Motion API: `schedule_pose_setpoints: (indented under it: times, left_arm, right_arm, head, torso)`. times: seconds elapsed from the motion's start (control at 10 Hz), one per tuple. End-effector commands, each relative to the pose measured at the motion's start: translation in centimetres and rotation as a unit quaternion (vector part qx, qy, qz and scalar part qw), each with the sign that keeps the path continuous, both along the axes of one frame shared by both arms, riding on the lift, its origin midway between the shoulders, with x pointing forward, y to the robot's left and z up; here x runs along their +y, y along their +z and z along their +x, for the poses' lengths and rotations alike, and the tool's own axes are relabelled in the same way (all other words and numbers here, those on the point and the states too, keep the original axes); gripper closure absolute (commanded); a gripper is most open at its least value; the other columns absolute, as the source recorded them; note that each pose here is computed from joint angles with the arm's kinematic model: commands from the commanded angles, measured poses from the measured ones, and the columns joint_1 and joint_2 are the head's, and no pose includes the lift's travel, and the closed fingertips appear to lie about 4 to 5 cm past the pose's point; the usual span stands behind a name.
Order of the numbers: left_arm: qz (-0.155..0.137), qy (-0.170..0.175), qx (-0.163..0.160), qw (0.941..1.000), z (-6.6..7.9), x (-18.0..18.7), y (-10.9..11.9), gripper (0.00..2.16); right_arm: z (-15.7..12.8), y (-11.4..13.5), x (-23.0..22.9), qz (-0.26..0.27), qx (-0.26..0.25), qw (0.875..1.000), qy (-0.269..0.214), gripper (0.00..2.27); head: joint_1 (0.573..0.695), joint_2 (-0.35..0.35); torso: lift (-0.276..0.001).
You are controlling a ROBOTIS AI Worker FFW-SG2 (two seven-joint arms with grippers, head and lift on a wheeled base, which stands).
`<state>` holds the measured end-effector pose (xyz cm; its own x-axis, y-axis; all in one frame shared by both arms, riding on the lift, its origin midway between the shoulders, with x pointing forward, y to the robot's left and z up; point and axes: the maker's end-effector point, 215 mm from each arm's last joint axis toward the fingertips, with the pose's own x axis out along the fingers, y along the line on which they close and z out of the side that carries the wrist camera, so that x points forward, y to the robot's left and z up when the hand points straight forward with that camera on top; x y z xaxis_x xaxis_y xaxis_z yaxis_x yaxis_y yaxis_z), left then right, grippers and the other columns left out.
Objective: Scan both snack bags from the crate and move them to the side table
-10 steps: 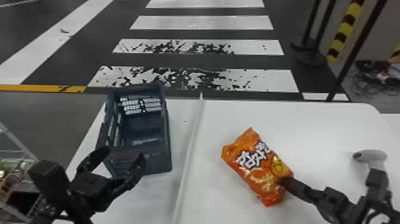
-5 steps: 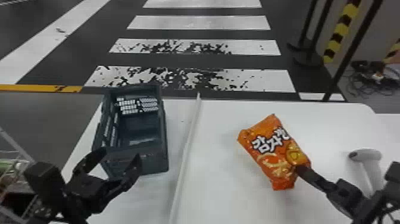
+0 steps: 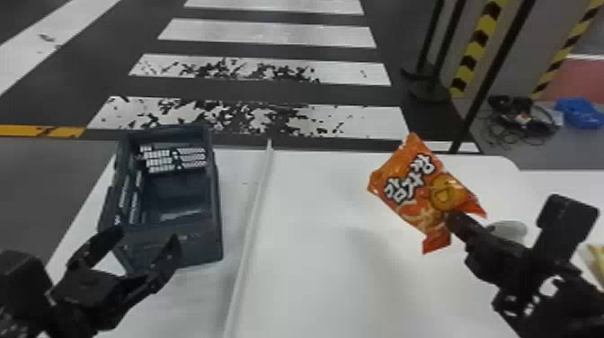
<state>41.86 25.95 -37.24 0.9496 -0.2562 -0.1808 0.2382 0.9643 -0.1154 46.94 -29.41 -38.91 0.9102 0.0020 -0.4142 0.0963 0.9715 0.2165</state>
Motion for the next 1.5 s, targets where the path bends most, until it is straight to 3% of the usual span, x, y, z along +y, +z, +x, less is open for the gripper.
schedule_pose_setpoints:
  times: [0.0, 0.2, 0.3, 0.4, 0.7, 0.8, 1.0, 1.2, 1.3, 1.4]
  left_arm:
    - [0.000, 0.000, 0.001, 1.0000, 0.0, 0.0, -0.1, 0.04]
    - [-0.001, 0.000, 0.000, 1.0000, 0.1, 0.0, 0.0, 0.04]
    - [-0.003, 0.000, 0.001, 1.0000, 0.1, 0.1, -0.1, 0.04]
    - [-0.003, 0.000, 0.001, 1.0000, 0.1, 0.1, -0.1, 0.04]
    - [-0.004, 0.000, 0.003, 1.0000, 0.0, 0.2, -0.3, 0.04]
    - [-0.004, 0.000, 0.002, 1.0000, 0.1, 0.2, -0.2, 0.04]
    - [-0.005, 0.000, 0.002, 1.0000, 0.2, 0.2, -0.2, 0.04]
    - [-0.005, 0.001, 0.003, 1.0000, 0.2, 0.4, -0.4, 0.04]
    - [-0.005, 0.001, 0.005, 1.0000, 0.2, 0.4, -0.5, 0.04]
    - [-0.005, 0.002, 0.005, 1.0000, 0.3, 0.4, -0.6, 0.04]
  right_arm:
    - [0.4, 1.3, 1.1, -0.122, -0.016, 0.992, 0.006, 2.24]
    - [0.5, 2.0, 2.7, -0.295, -0.034, 0.955, 0.019, 2.24]
    - [0.1, 1.7, 3.9, -0.379, -0.042, 0.924, 0.026, 2.24]
    - [-0.4, 1.1, 5.2, -0.465, -0.049, 0.883, 0.039, 2.24]
    - [-2.1, -2.4, 8.1, -0.603, -0.052, 0.791, 0.092, 2.24]
    - [-3.2, -4.1, 8.4, -0.647, -0.042, 0.753, 0.115, 2.24]
    - [-5.3, -8.0, 8.9, -0.681, -0.015, 0.710, 0.177, 2.24]
    - [-7.3, -10.7, 10.7, -0.660, -0.005, 0.711, 0.244, 2.24]
    - [-8.2, -10.6, 11.4, -0.636, -0.001, 0.730, 0.252, 2.02]
    - [-8.5, -9.8, 12.0, -0.616, 0.000, 0.746, 0.252, 1.46]
  head:
    - [0.695, -0.043]
    - [0.695, -0.038]
    - [0.695, -0.033]
    - [0.695, -0.019]
    - [0.695, 0.031]
    - [0.695, 0.048]
    - [0.695, 0.070]
    - [0.695, 0.081]
    - [0.695, 0.095]
    - [0.695, 0.109]
  torso:
    - [-0.099]
    - [-0.099]
    - [-0.099]
    - [-0.099]
    - [-0.099]
    - [-0.099]
    - [-0.099]
    - [-0.099]
    - [-0.099]
    - [-0.099]
